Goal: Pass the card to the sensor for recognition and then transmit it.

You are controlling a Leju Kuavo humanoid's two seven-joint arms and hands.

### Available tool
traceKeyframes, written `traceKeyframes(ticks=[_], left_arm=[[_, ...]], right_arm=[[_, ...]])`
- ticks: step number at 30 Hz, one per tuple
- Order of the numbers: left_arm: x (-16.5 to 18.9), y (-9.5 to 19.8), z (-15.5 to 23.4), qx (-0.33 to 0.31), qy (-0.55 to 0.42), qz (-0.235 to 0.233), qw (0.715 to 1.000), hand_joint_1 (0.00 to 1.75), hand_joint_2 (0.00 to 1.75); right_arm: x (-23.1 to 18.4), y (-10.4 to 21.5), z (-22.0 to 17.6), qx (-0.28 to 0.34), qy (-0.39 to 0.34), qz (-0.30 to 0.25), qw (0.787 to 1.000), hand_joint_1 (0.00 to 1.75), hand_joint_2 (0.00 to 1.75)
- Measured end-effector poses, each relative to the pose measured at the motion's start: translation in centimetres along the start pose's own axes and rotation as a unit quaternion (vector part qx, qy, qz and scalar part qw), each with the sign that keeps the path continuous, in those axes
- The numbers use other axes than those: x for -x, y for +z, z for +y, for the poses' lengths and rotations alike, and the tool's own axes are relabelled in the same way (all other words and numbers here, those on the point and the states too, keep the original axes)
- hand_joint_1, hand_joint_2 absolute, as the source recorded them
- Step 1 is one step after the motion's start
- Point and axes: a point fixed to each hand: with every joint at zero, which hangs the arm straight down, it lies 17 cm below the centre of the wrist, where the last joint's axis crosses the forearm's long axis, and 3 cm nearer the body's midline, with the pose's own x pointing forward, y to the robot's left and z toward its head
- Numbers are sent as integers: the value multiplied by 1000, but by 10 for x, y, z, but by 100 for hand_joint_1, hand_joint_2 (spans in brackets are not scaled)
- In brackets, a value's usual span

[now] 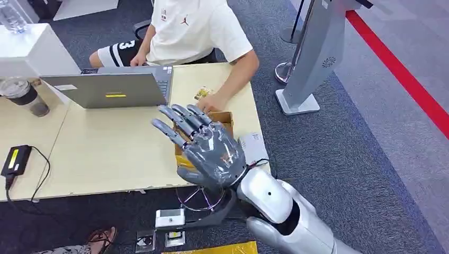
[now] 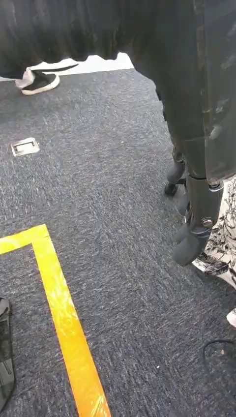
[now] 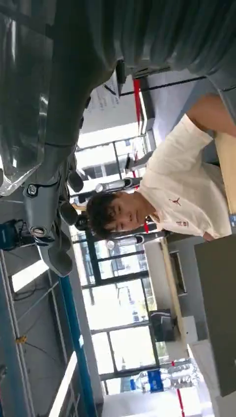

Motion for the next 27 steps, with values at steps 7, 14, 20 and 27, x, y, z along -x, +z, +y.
traceKeyframes(ticks=[7, 14, 20, 27], left_arm=[[0, 0, 0, 0, -1, 0, 1000, 0, 175], [0, 0, 0, 1, -6, -1, 1000, 0, 175], [0, 0, 0, 0, -16, -3, 1000, 0, 175], [0, 0, 0, 0, -17, -3, 1000, 0, 175]], right_arm=[[20, 4, 52, -42, 13, 32, 999, 0, 175], [45, 15, 97, -97, 28, 74, 992, 0, 175], [70, 32, 138, -148, 39, 109, 982, 0, 175], [77, 41, 155, -170, 41, 120, 977, 0, 175]])
